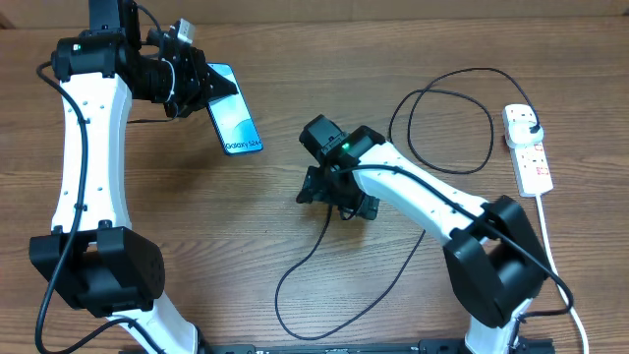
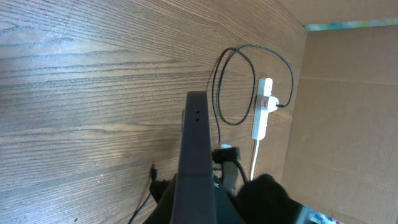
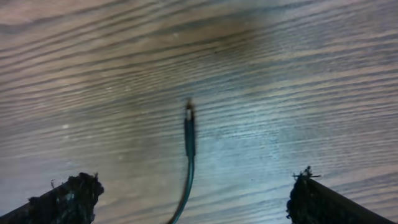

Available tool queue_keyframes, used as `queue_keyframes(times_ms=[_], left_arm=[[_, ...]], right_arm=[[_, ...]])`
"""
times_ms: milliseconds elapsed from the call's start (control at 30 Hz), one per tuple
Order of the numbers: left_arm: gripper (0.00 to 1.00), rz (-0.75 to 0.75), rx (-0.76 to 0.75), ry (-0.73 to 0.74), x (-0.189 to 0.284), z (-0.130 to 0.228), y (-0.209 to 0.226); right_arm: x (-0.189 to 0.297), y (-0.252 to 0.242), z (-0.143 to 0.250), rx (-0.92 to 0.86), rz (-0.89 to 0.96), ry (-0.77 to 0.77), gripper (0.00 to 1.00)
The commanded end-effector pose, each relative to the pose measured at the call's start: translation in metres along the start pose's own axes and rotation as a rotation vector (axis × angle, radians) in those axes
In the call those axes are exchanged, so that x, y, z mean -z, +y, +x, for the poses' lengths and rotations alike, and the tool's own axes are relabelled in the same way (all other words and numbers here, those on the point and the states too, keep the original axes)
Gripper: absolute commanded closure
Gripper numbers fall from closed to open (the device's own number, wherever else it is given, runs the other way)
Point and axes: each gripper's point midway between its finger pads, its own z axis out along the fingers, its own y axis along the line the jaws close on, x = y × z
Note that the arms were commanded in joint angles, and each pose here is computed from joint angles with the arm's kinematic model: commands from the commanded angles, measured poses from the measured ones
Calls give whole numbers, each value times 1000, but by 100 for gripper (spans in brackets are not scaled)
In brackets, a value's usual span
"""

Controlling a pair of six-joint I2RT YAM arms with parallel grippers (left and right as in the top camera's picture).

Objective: Plug charger to phone and switch on socket
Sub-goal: 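Move the right gripper down over the cable's USB-C end, then close the right gripper on the cable's USB-C plug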

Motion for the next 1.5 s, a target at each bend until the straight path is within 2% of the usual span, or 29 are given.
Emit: queue_keyframes(times_ms=[0,500,1000,1267,1467], left_arm=[[96,38,-30,-7,5,-2,-6],[96,38,-39,-11,6,-3,-6],[96,38,-39,-9,6,-2,-6],[95,38,-43,-9,6,-2,-6],[96,38,-43,-9,6,-2,-6]], right_arm=[[-10,0,-5,-19,28,-7,4],[-26,5,2,4,47,8,11],[-38,11,12,33,92,-31,12],[-46,11,12,33,100,-23,23],[-48,12,11,22,98,-30,27]])
